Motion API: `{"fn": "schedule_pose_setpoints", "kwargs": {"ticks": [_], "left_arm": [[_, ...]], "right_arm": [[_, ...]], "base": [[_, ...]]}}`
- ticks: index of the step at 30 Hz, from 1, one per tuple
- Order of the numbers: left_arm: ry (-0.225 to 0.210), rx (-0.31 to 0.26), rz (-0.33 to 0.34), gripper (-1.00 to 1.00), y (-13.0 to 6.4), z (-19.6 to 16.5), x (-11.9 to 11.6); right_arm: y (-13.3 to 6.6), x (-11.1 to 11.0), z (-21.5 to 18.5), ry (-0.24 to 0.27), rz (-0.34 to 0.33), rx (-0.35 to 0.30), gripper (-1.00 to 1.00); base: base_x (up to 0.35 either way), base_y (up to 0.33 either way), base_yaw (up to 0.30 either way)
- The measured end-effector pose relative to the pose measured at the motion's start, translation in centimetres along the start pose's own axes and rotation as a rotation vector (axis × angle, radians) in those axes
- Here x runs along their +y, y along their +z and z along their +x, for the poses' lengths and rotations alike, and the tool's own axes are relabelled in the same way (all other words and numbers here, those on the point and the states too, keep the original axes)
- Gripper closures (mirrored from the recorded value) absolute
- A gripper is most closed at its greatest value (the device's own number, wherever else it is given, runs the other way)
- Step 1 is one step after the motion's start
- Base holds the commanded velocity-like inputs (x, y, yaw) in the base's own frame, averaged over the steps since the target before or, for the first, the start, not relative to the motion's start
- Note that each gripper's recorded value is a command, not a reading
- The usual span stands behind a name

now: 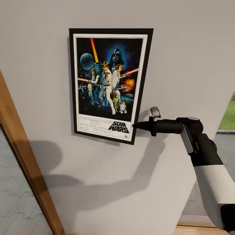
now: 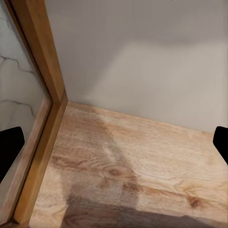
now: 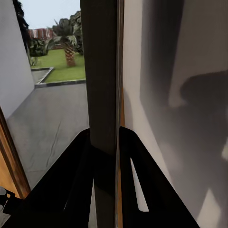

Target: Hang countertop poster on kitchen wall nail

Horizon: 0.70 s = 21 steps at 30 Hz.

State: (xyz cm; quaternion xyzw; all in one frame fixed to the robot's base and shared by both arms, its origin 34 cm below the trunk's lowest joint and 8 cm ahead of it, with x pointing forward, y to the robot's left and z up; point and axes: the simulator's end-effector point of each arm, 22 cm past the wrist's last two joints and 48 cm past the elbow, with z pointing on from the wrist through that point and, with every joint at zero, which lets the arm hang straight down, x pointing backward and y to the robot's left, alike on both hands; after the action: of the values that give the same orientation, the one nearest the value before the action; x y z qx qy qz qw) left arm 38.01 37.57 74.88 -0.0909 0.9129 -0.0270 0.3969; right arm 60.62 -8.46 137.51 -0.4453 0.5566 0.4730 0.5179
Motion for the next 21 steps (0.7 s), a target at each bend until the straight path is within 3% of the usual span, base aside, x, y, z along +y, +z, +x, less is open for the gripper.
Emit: {"fn": "schedule_pose_setpoints", "kwargs": {"ticks": [21], "left_arm": [[-0.01,-0.006,-0.011,-1.0,-0.08,-0.05,0.29]], "right_arm": [[-0.47,-0.33,0.47,0.016,0.01,-0.008,1.0]], "base": [[0.0,0.0,0.0]]}}
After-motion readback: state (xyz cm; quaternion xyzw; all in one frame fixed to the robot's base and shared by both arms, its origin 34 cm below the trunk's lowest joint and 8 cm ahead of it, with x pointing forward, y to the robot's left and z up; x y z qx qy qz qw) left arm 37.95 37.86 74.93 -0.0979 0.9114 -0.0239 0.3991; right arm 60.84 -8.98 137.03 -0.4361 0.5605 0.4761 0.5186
